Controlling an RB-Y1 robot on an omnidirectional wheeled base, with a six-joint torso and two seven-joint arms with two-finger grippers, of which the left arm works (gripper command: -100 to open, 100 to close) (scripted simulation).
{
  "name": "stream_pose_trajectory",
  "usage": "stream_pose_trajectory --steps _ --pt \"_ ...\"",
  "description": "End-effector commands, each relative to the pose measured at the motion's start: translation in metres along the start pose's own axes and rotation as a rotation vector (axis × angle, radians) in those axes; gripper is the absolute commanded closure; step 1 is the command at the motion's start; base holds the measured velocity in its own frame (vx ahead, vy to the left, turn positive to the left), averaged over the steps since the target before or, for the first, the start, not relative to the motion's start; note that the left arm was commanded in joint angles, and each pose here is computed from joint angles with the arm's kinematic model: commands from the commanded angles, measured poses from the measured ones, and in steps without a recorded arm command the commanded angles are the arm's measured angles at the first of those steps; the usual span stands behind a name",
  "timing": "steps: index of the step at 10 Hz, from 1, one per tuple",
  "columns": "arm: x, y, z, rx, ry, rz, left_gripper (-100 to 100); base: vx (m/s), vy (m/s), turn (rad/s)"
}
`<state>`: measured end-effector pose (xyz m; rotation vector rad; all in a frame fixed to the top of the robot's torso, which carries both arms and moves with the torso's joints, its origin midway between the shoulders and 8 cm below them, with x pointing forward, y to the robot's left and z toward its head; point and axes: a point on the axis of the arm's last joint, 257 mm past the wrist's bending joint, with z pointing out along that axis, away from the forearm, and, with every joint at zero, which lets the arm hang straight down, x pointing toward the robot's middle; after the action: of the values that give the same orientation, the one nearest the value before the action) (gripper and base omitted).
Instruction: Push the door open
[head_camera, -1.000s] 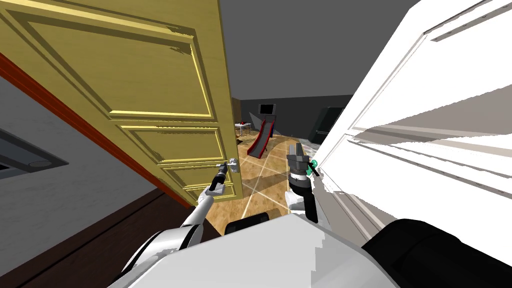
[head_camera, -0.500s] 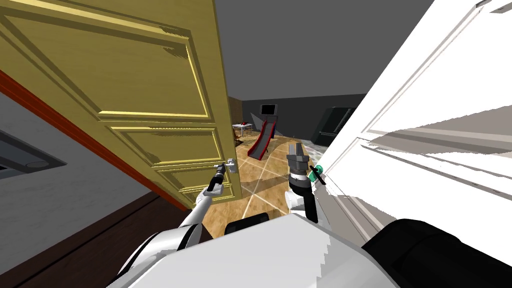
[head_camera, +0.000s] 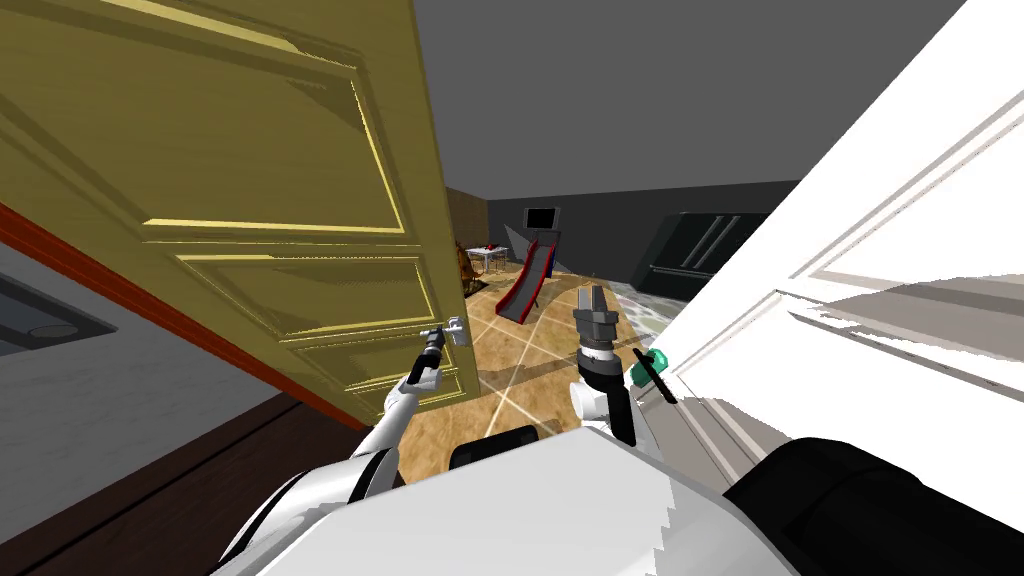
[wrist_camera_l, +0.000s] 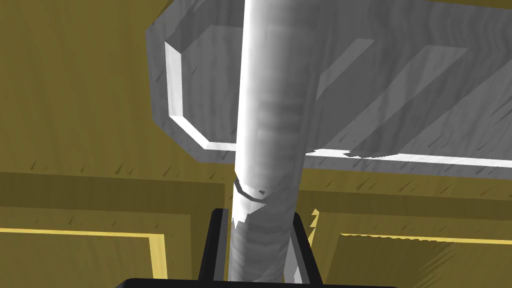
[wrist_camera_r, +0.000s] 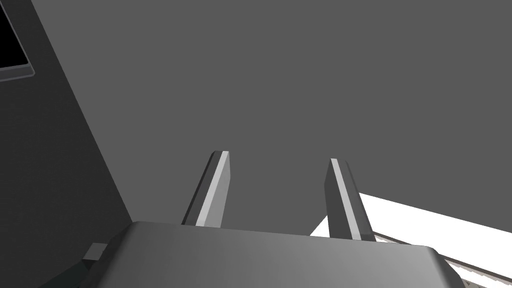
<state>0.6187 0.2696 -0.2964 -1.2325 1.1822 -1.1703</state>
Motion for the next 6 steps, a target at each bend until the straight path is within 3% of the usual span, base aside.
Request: stream_pose_trajectory --steps 1,5,6 --pt "-0.009 -0.004 0.0016 0.006 -0.018 -0.001 100 0.169 -0.144 0.074" --pt "-0.030 -0.004 0.0007 0.006 -0.056 -0.004 100 0.165 -0.110 0.060" --pt "-0.033 -0.001 -0.0005 0.001 -0.059 0.000 100 0.072 -0.034 0.044"
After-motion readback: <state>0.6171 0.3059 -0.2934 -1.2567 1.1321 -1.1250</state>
